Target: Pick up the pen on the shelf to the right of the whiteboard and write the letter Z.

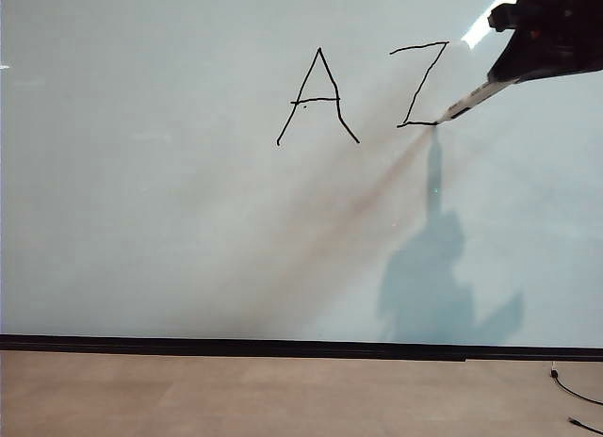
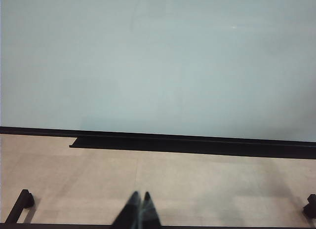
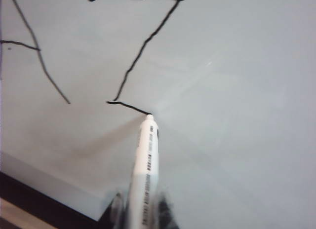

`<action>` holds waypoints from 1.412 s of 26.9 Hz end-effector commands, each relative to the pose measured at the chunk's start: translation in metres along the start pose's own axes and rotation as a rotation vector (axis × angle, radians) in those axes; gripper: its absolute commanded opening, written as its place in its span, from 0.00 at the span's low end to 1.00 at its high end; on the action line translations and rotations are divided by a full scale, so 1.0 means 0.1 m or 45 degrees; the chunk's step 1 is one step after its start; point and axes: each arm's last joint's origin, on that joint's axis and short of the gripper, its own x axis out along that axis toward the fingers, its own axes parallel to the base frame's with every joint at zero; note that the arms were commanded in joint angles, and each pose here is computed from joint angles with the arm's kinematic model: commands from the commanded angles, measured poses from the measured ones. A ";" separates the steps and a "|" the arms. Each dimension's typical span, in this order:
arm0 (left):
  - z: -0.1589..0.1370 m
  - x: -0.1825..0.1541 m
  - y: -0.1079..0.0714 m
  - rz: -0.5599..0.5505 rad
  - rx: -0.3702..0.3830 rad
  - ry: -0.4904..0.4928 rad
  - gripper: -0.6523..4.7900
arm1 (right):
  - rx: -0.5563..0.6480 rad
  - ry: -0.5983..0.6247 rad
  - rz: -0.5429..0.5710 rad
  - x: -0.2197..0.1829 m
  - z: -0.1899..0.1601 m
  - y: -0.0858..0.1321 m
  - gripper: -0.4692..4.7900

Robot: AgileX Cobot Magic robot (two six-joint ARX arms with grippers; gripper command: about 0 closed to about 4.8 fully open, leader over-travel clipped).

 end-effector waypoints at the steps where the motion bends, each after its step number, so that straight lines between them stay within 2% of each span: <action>1: 0.02 0.00 0.00 -0.001 0.006 -0.016 0.11 | -0.018 -0.051 -0.122 -0.04 0.08 -0.07 0.07; 11: 0.02 0.00 0.00 -0.001 0.006 -0.016 0.11 | -0.014 -0.039 -0.163 -0.09 0.08 -0.12 0.07; 15: 0.02 0.00 0.00 -0.001 0.006 -0.017 0.11 | -0.016 -0.060 -0.087 -0.12 0.10 -0.10 0.07; 21: 0.02 0.00 0.00 -0.001 0.006 -0.017 0.11 | -0.060 -0.022 0.007 -0.45 0.19 0.06 0.07; 25: 0.02 0.00 0.00 -0.001 0.006 -0.016 0.11 | -0.105 -0.031 -0.005 -0.70 0.18 0.08 0.07; 30: 0.02 0.00 0.00 -0.001 0.006 -0.017 0.11 | -0.107 -0.142 -0.040 -1.09 -0.08 0.14 0.07; 38: 0.02 0.00 0.00 -0.001 0.006 -0.017 0.11 | -0.074 -0.256 -0.094 -1.42 -0.46 0.20 0.07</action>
